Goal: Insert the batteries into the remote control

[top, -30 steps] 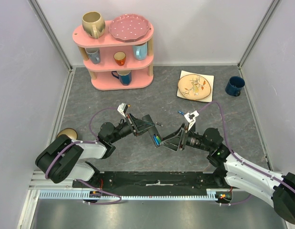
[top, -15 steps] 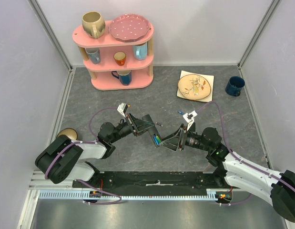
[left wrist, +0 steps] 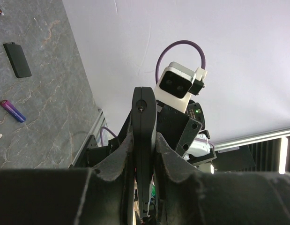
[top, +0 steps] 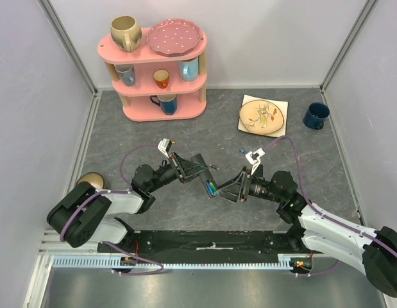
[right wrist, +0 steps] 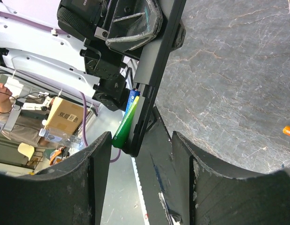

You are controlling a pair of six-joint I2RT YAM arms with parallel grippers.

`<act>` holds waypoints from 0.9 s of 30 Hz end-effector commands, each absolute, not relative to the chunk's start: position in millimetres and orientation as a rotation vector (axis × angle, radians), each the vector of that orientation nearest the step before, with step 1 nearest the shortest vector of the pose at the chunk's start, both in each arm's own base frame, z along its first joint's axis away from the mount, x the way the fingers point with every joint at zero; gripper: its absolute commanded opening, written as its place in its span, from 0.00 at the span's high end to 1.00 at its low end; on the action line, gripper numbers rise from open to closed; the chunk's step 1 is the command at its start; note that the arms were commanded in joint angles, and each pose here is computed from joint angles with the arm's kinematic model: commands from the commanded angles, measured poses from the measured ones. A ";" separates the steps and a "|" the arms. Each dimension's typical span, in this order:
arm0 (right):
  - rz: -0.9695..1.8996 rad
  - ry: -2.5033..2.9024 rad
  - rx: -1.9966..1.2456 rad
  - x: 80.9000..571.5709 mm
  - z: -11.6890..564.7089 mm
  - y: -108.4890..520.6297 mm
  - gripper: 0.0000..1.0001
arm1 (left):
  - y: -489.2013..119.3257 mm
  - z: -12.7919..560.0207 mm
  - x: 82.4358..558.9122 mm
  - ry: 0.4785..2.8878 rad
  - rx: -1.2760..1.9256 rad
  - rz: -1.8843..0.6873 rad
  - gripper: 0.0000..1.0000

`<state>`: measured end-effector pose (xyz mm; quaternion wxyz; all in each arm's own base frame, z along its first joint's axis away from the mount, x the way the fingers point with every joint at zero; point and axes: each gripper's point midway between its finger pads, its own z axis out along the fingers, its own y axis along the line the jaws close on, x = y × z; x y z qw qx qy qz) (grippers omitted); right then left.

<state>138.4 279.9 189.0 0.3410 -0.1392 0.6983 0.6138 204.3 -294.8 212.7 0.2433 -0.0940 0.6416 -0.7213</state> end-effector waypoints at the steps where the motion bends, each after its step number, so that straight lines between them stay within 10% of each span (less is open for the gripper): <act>1: 1.603 1.774 -0.350 144.0 197.9 279.9 0.39 | -279.0 300.8 171.4 1.319 0.007 -2.133 0.98; 27: 1.625 1.781 -0.308 152.5 199.0 284.3 0.42 | -282.9 300.8 163.7 1.321 0.023 -2.149 0.98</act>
